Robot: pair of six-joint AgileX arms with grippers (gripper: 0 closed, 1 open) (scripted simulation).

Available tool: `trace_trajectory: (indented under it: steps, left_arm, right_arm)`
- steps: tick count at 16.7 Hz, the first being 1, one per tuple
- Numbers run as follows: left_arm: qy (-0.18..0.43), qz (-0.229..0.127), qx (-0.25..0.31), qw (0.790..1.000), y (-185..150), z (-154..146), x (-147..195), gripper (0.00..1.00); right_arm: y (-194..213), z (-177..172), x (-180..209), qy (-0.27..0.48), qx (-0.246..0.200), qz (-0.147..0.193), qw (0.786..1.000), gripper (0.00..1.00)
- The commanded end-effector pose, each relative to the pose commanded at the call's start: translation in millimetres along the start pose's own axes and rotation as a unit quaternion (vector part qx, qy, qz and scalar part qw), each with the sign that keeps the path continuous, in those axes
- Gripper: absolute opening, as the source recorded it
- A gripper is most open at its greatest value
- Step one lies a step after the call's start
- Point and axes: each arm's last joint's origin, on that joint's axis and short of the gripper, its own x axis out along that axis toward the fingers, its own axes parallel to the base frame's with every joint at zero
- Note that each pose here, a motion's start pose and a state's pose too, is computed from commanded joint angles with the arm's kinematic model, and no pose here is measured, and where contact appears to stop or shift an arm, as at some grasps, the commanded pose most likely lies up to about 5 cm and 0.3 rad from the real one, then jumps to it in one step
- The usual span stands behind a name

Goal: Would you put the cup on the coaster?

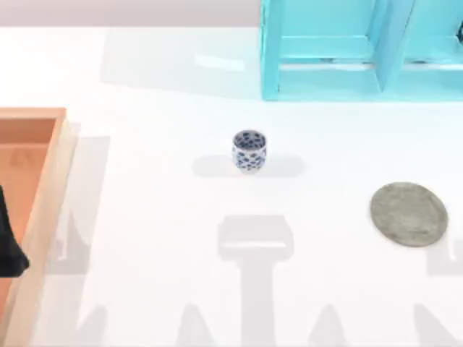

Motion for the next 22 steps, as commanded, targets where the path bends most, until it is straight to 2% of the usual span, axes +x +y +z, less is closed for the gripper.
trace_trajectory:
  steps: [3,6,9,12,14,17,19,22]
  left_arm:
    - [0.0,0.0,0.0,1.0,0.0,0.0,0.0,1.0]
    - [0.0,0.0,0.0,1.0,0.0,0.0,0.0,1.0]
    - [0.0,0.0,0.0,1.0,0.0,0.0,0.0,1.0]
    - [0.0,0.0,0.0,1.0,0.0,0.0,0.0,1.0]
    - [0.0,0.0,0.0,1.0,0.0,0.0,0.0,1.0]
    - [0.0,0.0,0.0,1.0,0.0,0.0,0.0,1.0]
    - [0.0,0.0,0.0,1.0,0.0,0.0,0.0,1.0]
    - [0.0,0.0,0.0,1.0,0.0,0.0,0.0,1.0]
  right_arm:
    - [0.4,1.8,0.0,0.003,-0.003,0.003,1.0,1.0]
    - [4.6,19.2,1.0,0.03,-0.031,0.031,0.999,1.0]
    - [13.1,54.1,8.3,0.082,-0.082,0.087,0.989,1.0]
    - [28.1,97.7,32.9,0.153,-0.147,0.167,0.963,1.0]
    - [43.7,123.8,61.7,0.205,-0.193,0.228,0.932,1.0]
    - [77.4,147.7,120.0,0.282,-0.254,0.324,0.867,1.0]
    - [105.2,149.4,163.7,0.327,-0.287,0.383,0.815,1.0]
    - [148.2,133.9,224.0,0.38,-0.322,0.46,0.735,1.0]
